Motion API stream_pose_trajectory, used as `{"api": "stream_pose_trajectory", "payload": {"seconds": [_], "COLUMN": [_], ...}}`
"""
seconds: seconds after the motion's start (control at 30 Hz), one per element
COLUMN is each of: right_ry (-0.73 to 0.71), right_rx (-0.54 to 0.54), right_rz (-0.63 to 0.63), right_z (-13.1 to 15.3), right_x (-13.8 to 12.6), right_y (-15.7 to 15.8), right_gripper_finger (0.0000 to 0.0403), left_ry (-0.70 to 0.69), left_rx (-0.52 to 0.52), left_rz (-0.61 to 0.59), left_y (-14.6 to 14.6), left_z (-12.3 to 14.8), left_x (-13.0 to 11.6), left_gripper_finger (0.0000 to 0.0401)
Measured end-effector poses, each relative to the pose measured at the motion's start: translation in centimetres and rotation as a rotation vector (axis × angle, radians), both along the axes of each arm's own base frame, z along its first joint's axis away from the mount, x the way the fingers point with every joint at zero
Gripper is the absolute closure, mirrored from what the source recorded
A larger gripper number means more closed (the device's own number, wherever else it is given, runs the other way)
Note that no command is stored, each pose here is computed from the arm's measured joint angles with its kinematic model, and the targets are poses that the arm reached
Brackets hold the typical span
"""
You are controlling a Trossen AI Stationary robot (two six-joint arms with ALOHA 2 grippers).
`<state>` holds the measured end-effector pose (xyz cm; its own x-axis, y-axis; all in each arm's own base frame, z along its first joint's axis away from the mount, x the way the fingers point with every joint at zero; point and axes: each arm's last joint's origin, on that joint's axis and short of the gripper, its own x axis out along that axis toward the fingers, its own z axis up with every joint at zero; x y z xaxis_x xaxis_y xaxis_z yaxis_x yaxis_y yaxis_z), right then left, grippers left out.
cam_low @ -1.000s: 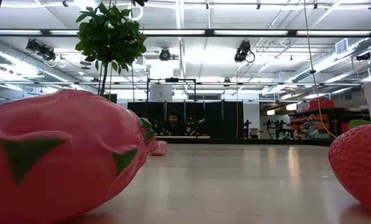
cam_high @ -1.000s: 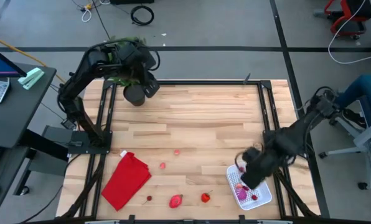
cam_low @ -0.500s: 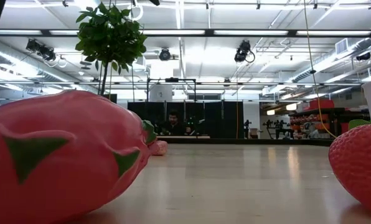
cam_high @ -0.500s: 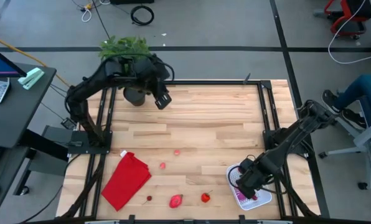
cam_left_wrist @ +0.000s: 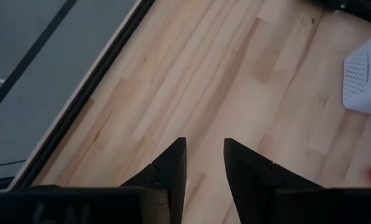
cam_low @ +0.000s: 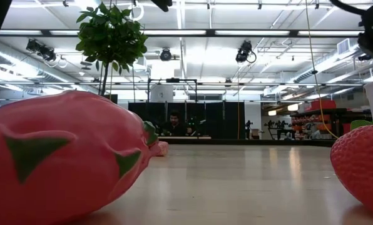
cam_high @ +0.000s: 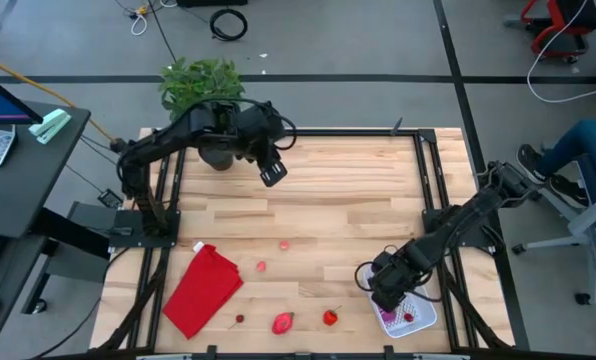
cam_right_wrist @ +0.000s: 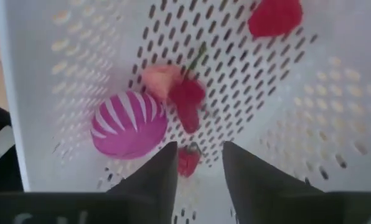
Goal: Pick and placing Produce into tupperware
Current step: Put the red cherry into the white basket, then put the peach into the white basket
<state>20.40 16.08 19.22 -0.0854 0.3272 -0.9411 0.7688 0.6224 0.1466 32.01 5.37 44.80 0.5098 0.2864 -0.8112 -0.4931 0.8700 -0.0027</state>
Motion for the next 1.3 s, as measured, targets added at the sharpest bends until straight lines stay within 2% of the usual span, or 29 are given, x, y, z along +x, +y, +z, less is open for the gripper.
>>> {"api": "stream_pose_trajectory", "payload": {"seconds": [0.13,0.27,0.47,0.6,0.73,0.83,1.03,1.17,1.3], "right_ry": [-0.015,-0.028,-0.202,-0.376,-0.554,-0.646,-0.732,-0.733,-0.735], "right_rx": [0.008,0.087,0.138,0.099,-0.014,-0.087,-0.197,-0.208,-0.217], "right_rz": [0.024,0.059,0.074,0.049,-0.013,-0.047,-0.043,-0.037,0.007], "right_z": [0.0,0.9,4.5,7.4,9.7,10.7,11.4,11.3,11.2], "right_x": [0.3,0.7,1.4,1.3,1.0,0.6,0.2,0.3,0.2], "right_y": [-0.5,-1.2,-2.2,-2.9,-3.7,-4.3,-4.9,-4.9,-4.5], "right_gripper_finger": [0.0246,0.0233,0.0230,0.0235,0.0240,0.0243,0.0245,0.0245,0.0245], "left_ry": [0.012,0.046,0.133,0.200,0.245,0.287,0.374,0.470,0.563], "left_rx": [-0.002,-0.007,-0.043,-0.067,-0.078,-0.098,-0.138,-0.149,-0.188], "left_rz": [-0.019,-0.051,-0.102,-0.129,-0.159,-0.138,-0.053,-0.026,-0.050], "left_y": [-0.6,-1.6,-4.9,-7.9,-11.1,-13.0,-15.0,-15.5,-15.5], "left_z": [-0.2,-0.9,-2.7,-4.4,-6.4,-8.6,-13.3,-17.0,-20.1], "left_x": [0.3,0.9,2.3,3.4,4.9,6.2,8.9,10.4,11.6], "left_gripper_finger": [0.0287,0.0280,0.0271,0.0266,0.0258,0.0247,0.0220,0.0203,0.0187]}}
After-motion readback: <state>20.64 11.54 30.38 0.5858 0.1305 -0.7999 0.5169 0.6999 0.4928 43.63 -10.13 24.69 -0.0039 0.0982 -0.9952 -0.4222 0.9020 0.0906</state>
